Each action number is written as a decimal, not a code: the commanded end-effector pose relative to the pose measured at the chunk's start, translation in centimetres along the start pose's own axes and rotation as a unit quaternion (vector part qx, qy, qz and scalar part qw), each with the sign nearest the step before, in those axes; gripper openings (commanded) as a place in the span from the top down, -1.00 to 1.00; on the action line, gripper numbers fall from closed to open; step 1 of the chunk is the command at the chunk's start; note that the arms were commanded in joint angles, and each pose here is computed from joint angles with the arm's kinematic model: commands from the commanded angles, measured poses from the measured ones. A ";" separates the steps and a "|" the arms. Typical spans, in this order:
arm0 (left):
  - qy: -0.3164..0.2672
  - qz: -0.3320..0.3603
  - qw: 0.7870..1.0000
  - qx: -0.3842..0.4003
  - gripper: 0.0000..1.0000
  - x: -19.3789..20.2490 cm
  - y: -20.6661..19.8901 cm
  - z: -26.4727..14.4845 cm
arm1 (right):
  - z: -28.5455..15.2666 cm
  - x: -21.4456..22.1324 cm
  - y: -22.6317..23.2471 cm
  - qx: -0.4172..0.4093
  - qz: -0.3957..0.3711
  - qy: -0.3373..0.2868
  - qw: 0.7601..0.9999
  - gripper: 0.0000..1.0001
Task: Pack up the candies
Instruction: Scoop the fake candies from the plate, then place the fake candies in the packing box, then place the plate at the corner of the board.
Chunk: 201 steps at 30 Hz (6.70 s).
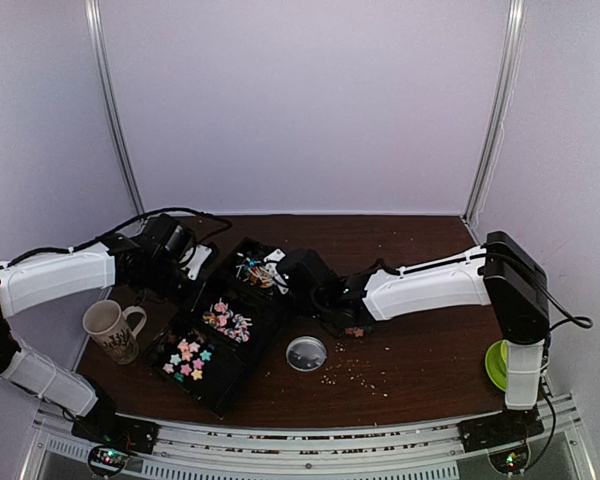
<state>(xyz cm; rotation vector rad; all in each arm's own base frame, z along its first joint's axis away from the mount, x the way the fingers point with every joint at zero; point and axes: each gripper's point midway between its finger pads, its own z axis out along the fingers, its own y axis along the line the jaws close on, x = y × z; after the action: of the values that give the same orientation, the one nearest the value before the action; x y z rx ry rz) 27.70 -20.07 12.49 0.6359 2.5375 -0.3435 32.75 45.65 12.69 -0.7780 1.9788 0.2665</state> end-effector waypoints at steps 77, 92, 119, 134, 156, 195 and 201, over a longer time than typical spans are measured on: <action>-0.065 -0.047 0.993 0.090 1.00 -5.8 -0.7 -1.5 | -10.6 -0.3 -11.7 0.064 0.010 -0.081 0.995 1.00; -0.057 -0.060 0.994 0.077 1.00 -5.6 0.3 -1.2 | -16.2 2.8 -13.6 0.066 0.008 -0.011 0.998 1.00; -0.054 -0.064 0.994 0.072 1.00 -5.6 0.6 -1.1 | -22.3 7.7 -14.1 0.038 -0.013 0.180 0.983 1.00; -0.057 -0.064 0.994 0.071 1.00 -5.7 0.6 -1.2 | -22.8 9.4 -13.1 0.022 -0.045 0.248 0.967 1.00; -0.057 -0.067 0.994 0.068 1.00 -5.6 0.9 -1.2 | -25.0 8.2 -14.0 0.039 -0.072 0.268 0.960 1.00; -0.017 -0.067 0.997 -0.019 1.00 -9.2 5.0 0.4 | -21.8 4.0 -16.8 0.140 0.061 -0.008 0.988 1.00; -0.027 -0.074 0.997 -0.019 1.00 -12.7 6.3 1.3 | -22.0 4.6 -16.6 0.128 0.073 -0.016 0.989 1.00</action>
<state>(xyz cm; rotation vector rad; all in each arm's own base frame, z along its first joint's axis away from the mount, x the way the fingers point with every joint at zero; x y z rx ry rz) 37.57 -18.91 14.04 0.4496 2.6519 -0.2879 26.05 20.48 21.81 -0.5148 2.0178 0.0505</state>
